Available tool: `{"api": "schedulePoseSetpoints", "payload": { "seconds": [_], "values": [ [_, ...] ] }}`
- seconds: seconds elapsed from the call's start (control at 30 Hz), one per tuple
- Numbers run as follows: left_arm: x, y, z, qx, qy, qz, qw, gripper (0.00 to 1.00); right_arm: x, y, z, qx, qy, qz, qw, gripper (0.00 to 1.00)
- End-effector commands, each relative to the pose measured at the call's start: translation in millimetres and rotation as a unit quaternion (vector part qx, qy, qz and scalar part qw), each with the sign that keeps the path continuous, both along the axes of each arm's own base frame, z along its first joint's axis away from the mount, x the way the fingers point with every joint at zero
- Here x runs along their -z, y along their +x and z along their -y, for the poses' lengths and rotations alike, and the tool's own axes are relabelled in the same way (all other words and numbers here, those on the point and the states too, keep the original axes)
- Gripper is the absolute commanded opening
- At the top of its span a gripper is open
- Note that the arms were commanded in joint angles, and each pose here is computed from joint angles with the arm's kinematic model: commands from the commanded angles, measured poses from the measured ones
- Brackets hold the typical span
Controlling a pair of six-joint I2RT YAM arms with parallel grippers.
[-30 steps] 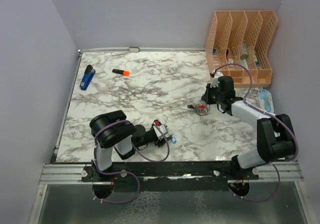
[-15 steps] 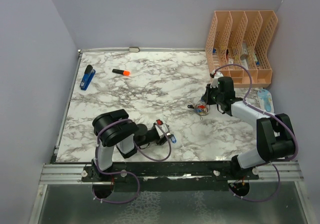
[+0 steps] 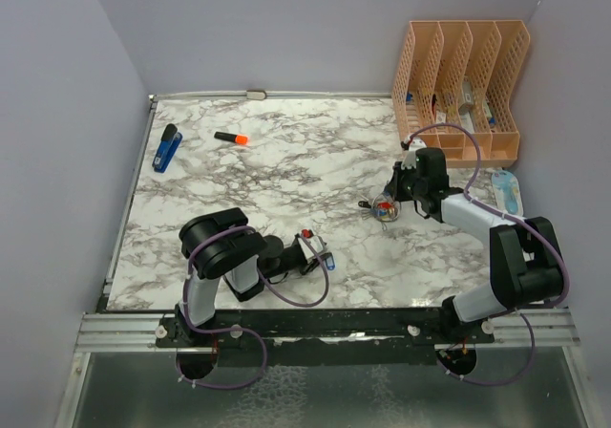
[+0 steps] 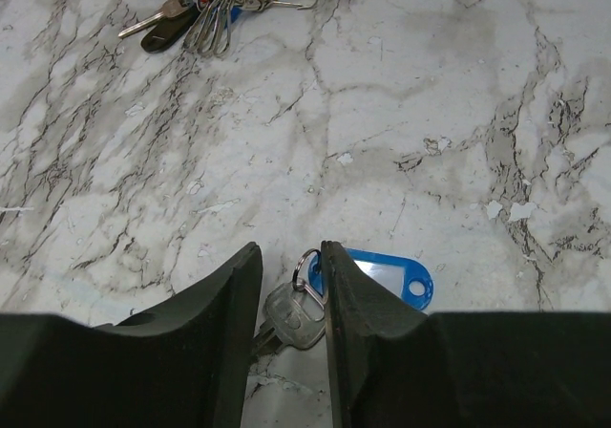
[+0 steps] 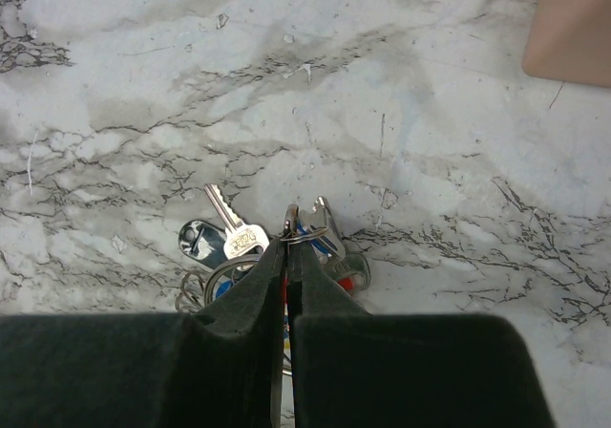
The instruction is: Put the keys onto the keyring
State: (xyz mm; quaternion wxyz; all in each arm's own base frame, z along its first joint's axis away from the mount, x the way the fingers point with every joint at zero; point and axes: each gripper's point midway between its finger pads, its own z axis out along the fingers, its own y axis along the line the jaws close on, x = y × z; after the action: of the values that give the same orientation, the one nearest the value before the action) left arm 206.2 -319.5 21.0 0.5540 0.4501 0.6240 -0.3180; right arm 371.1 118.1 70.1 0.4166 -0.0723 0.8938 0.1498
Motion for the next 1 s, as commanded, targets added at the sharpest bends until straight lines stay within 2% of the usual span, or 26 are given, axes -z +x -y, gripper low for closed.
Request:
{"api": "schedulePoseSetpoints", "payload": {
  "seconds": [0.0,0.3,0.43,0.57,0.6,0.67,0.73,0.8,0.87,0.97],
  "values": [
    [-50.3,9.8,8.2,-0.01,-0.086,0.068,0.994,0.31,-1.1,3.9,-1.0,-0.004,0.005,0.01,1.0,0.01],
    [-49.0,9.4,9.2,-0.008,-0.085,0.067,0.994,0.0,6.9,1.4,1.9,-0.001,-0.004,-0.002,1.0,0.01],
    [-47.9,11.0,8.8,-0.012,-0.084,0.066,0.994,0.0,14.1,-0.5,17.1,0.029,-0.036,-0.017,0.999,0.01],
    [-48.2,12.0,8.3,-0.016,-0.085,0.064,0.994,0.0,23.9,-4.4,46.9,0.094,-0.095,-0.057,0.989,0.02],
    [-48.4,12.1,8.1,-0.017,-0.085,0.065,0.994,0.0,25.2,-6.9,58.6,0.123,-0.117,-0.073,0.983,0.07],
    [-49.1,11.9,8.1,-0.016,-0.086,0.065,0.994,0.0,21.0,-11.9,78.6,0.173,-0.15,-0.088,0.969,0.3],
    [-49.5,11.3,8.4,-0.015,-0.087,0.065,0.994,0.0,8.3,-15.4,87.1,0.195,-0.161,-0.084,0.964,0.37],
    [-49.4,11.5,8.8,-0.014,-0.087,0.065,0.994,0.0,-9.2,-16.9,88.0,0.196,-0.159,-0.069,0.965,0.5],
    [-48.7,11.0,9.6,-0.012,-0.087,0.064,0.994,0.0,-23.7,-18.1,79.4,0.171,-0.148,-0.053,0.973,0.55],
    [-47.1,10.6,10.4,-0.01,-0.086,0.061,0.994,0.0,-37.0,-22.7,55.7,0.106,-0.114,-0.044,0.987,0.54]
  ]
}}
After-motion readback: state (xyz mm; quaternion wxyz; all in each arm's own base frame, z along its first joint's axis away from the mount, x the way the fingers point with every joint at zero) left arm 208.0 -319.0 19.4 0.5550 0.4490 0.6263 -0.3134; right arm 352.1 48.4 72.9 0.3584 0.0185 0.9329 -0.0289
